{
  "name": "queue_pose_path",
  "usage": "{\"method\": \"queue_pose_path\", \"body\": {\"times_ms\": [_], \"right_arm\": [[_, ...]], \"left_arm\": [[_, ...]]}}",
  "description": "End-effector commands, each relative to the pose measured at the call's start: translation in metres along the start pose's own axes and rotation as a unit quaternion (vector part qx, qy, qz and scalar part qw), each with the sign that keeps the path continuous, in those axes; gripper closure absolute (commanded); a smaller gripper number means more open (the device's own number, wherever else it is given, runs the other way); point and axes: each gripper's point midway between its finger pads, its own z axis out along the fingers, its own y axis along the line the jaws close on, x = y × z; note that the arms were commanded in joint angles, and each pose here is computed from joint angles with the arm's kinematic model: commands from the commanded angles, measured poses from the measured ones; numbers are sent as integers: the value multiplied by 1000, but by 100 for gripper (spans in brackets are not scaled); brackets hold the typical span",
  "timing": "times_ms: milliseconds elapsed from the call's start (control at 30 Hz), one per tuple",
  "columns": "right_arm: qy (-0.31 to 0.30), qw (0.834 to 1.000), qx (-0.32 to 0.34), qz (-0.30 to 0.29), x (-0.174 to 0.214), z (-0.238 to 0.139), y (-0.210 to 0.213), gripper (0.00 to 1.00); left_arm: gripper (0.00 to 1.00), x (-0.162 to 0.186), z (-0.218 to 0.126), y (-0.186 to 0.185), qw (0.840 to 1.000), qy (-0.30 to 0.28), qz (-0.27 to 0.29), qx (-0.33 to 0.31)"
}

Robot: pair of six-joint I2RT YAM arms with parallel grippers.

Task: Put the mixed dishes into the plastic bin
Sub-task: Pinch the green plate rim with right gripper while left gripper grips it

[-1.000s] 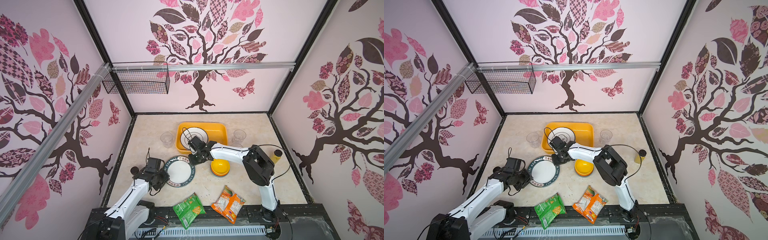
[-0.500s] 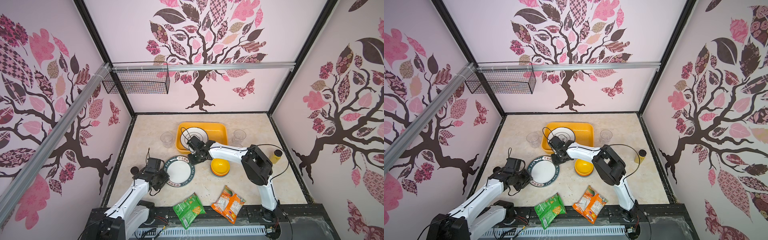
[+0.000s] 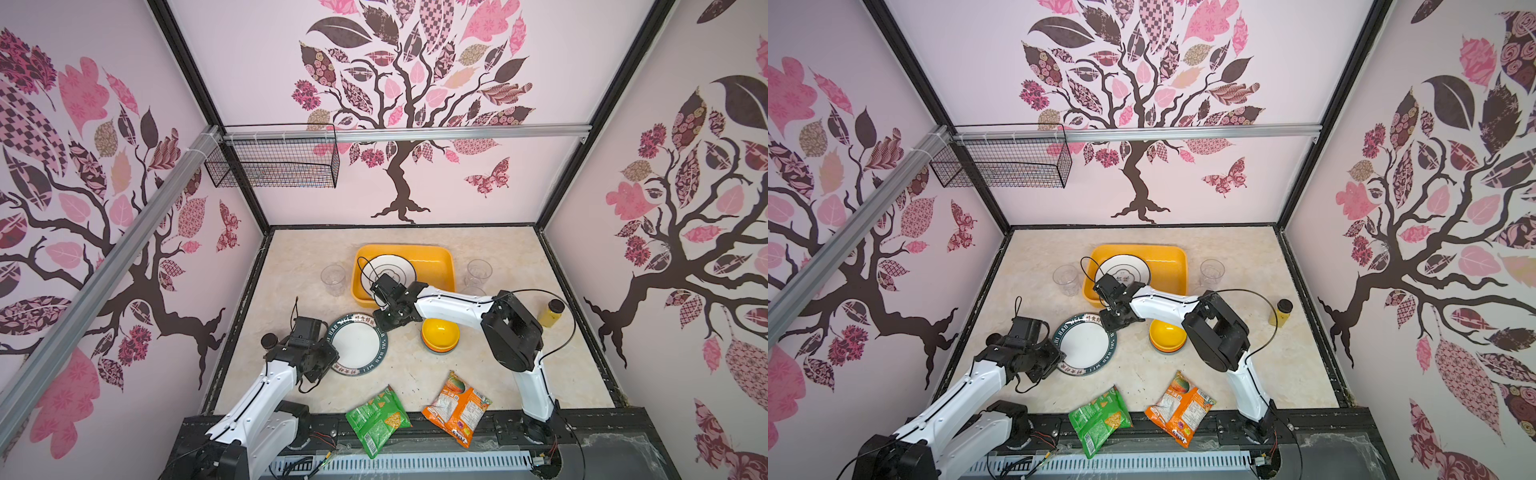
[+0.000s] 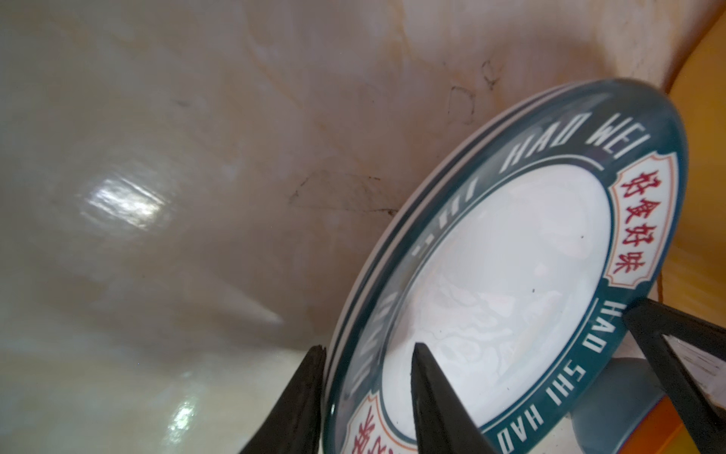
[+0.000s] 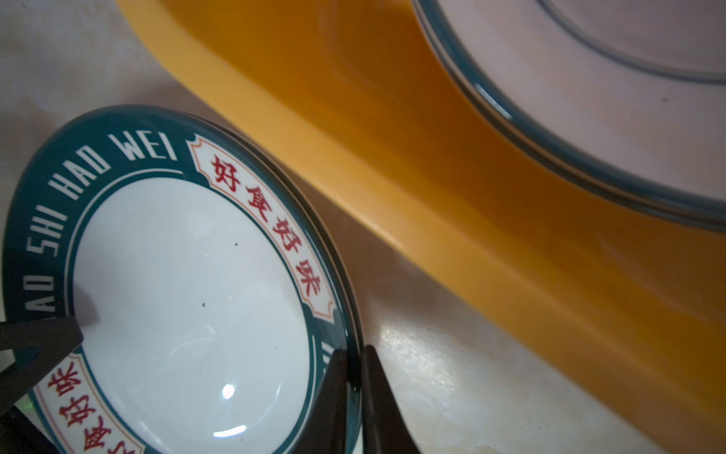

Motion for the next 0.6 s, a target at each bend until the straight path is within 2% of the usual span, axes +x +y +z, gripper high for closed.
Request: {"method": "queue_pose_path", "body": {"times_ms": [0, 333, 567], "right_arm": [[26, 999, 15, -15, 12, 14, 2, 88], [24, 998, 31, -40, 10, 12, 5, 91], [30, 998, 30, -49, 12, 14, 8, 90]], "left_arm": [[61, 1, 1, 7, 1000, -3, 0, -5], [70, 0, 1, 4, 1000, -6, 2, -1], [67, 0, -1, 5, 1000, -8, 2, -2]]}}
